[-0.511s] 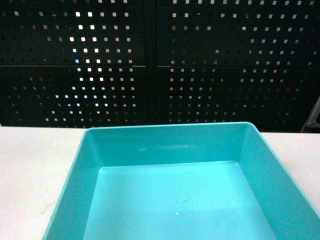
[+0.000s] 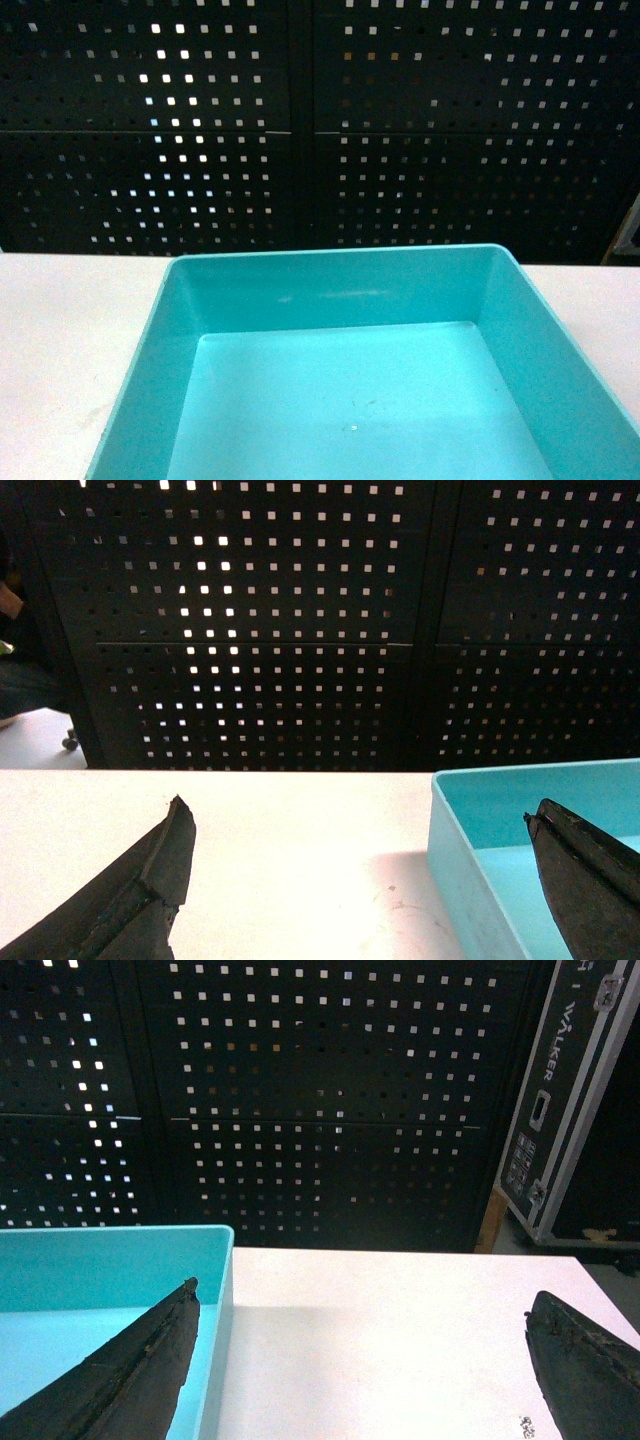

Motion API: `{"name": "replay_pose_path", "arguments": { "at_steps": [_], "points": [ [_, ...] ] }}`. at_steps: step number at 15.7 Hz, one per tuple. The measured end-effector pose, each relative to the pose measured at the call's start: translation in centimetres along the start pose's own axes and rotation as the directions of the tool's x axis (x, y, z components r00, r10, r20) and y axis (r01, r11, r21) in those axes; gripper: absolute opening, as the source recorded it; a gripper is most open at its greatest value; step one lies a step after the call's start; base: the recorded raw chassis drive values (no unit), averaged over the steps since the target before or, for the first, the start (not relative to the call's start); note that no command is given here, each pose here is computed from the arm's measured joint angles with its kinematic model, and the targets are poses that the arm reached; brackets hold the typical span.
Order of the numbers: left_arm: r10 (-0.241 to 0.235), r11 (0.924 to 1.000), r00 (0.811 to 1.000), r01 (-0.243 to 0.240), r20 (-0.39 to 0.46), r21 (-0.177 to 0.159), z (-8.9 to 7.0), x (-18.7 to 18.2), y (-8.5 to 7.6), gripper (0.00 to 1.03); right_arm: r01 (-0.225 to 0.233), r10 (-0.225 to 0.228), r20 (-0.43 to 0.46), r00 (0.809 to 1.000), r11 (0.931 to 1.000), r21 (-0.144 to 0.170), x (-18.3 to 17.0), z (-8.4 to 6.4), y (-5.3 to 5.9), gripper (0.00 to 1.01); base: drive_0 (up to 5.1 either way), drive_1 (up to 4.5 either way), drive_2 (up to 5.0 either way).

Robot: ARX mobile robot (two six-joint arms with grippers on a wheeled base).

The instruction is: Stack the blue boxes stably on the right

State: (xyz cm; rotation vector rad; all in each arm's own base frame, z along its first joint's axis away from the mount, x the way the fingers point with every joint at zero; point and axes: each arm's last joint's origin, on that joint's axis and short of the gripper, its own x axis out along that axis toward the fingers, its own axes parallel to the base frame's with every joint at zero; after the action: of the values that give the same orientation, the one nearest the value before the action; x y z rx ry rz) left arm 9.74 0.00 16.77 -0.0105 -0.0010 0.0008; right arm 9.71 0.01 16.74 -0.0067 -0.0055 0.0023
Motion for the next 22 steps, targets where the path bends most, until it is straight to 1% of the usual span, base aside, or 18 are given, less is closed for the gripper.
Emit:
{"name": "replay_pose_path", "arguments": {
  "at_steps": [5, 6, 7, 8, 9, 10, 11, 12, 13, 14, 15, 16, 17, 18, 19, 20, 21, 22],
  "points": [
    [0.0, 1.0, 1.0, 0.0, 0.0, 0.0, 0.0, 0.0, 0.0, 0.98, 0.0, 0.0, 0.0, 1.0, 1.0, 0.0, 0.0, 0.0, 0.0, 0.98, 0.0, 0.0, 0.0],
    [0.0, 1.0, 1.0, 0.0, 0.005, 0.009, 0.1, 0.0, -0.1, 0.98, 0.0, 0.0, 0.0, 1.0, 1.0, 0.0, 0.0, 0.0, 0.0, 0.98, 0.0, 0.0, 0.0],
    [0.005, 0.9991, 0.998, -0.007, 0.059, 0.042, 0.5, 0.0, -0.9, 0.98, 0.0, 0.0, 0.0, 1.0, 1.0, 0.0, 0.0, 0.0, 0.0, 0.98, 0.0, 0.0, 0.0],
    [-0.035, 0.9962, 0.996, 0.029, 0.081, 0.083, 0.6, -0.1, -2.1, 0.98, 0.0, 0.0, 0.0, 1.0, 1.0, 0.0, 0.0, 0.0, 0.0, 0.98, 0.0, 0.0, 0.0],
    [-0.047, 0.9909, 0.998, 0.04, 0.052, 0.129, 0.4, -0.1, -3.0, 0.98, 0.0, 0.0, 0.002, 1.0, 1.0, 0.0, 0.0, 0.0, 0.0, 0.98, 0.0, 0.0, 0.0],
    [-0.024, 0.9906, 0.998, 0.016, 0.059, 0.136, 0.4, 0.1, -3.3, 0.98, -0.003, 0.003, 0.022, 1.0, 1.0, 0.0, 0.1, 0.2, -0.1, 0.98, 0.0, 0.0, 0.0],
    [0.001, 0.9903, 0.997, -0.013, 0.081, 0.138, 0.7, 0.9, -3.4, 0.98, -0.011, 0.011, 0.062, 0.998, 0.9999, -0.004, 0.7, 0.8, -0.3, 0.98, 0.0, 0.0, 0.0],
    [0.021, 0.9882, 0.997, -0.031, 0.068, 0.15, 0.7, 2.2, -3.4, 0.98, -0.012, 0.012, 0.058, 0.998, 0.9999, -0.003, 1.7, 0.8, -0.4, 0.98, 0.0, 0.0, 0.0],
    [0.027, 0.9865, 0.999, -0.034, 0.046, 0.16, 0.3, 3.6, -3.1, 0.98, -0.027, 0.027, 0.059, 0.998, 0.9996, 0.004, 2.9, 1.0, -0.5, 0.98, 0.0, 0.0, 0.0],
    [0.034, 0.9814, 0.995, -0.016, -0.092, 0.191, 0.4, 7.2, -2.3, 0.98, -0.086, 0.086, 0.069, 0.994, 0.9963, 0.004, 6.4, 3.3, 0.0, 0.98, 0.0, 0.0, 0.0],
    [-0.042, 0.9881, 0.995, 0.056, -0.095, 0.144, 5.5, 13.2, -3.3, 0.98, -0.143, 0.144, 0.037, 0.989, 0.9892, -0.032, 12.3, 6.2, 0.1, 0.98, 0.0, 0.0, 0.0],
    [-0.063, 0.9926, 0.993, 0.073, -0.104, 0.097, 7.4, 15.6, -4.1, 0.98, -0.15, 0.153, 0.036, 0.988, 0.987, -0.057, 14.4, 7.0, 0.3, 0.98, 0.0, 0.0, 0.0],
    [-0.067, 0.9924, 0.994, 0.075, -0.092, 0.097, 8.4, 16.5, -4.6, 0.98, -0.157, 0.159, 0.025, 0.987, 0.9853, -0.066, 15.3, 7.5, 0.4, 0.98, 0.0, 0.0, 0.0],
    [-0.066, 0.9927, 0.992, 0.076, -0.106, 0.093, 9.5, 17.7, -5.4, 0.98, -0.177, 0.179, 0.009, 0.984, 0.9809, -0.079, 16.4, 7.8, 0.8, 0.98, 0.0, 0.0, 0.0],
    [-0.079, 0.9927, 0.987, 0.091, -0.136, 0.079, 9.9, 18.2, -6.0, 0.98, -0.203, 0.201, -0.028, 0.979, 0.9745, -0.096, 17.0, 7.7, 1.2, 0.98, 0.0, 0.0, 0.0],
    [-0.063, 0.993, 0.98, 0.081, -0.188, 0.086, 9.5, 18.6, -6.8, 0.98, -0.22, 0.215, -0.058, 0.975, 0.9702, -0.101, 17.6, 7.3, 1.4, 0.98, 0.0, 0.0, 0.0],
    [-0.046, 0.9944, 0.957, 0.071, -0.286, 0.078, 8.3, 18.7, -7.6, 0.98, -0.236, 0.221, -0.124, 0.967, 0.9646, -0.118, 18.3, 6.6, 1.7, 0.98, 0.0, 0.0, 0.0],
    [-0.034, 0.9956, 0.934, 0.063, -0.356, 0.069, 7.2, 18.6, -8.1, 0.98, -0.256, 0.235, -0.171, 0.957, 0.9601, -0.113, 18.5, 6.1, 1.8, 0.98, 0.0, 0.0, 0.0]
  ]
}}
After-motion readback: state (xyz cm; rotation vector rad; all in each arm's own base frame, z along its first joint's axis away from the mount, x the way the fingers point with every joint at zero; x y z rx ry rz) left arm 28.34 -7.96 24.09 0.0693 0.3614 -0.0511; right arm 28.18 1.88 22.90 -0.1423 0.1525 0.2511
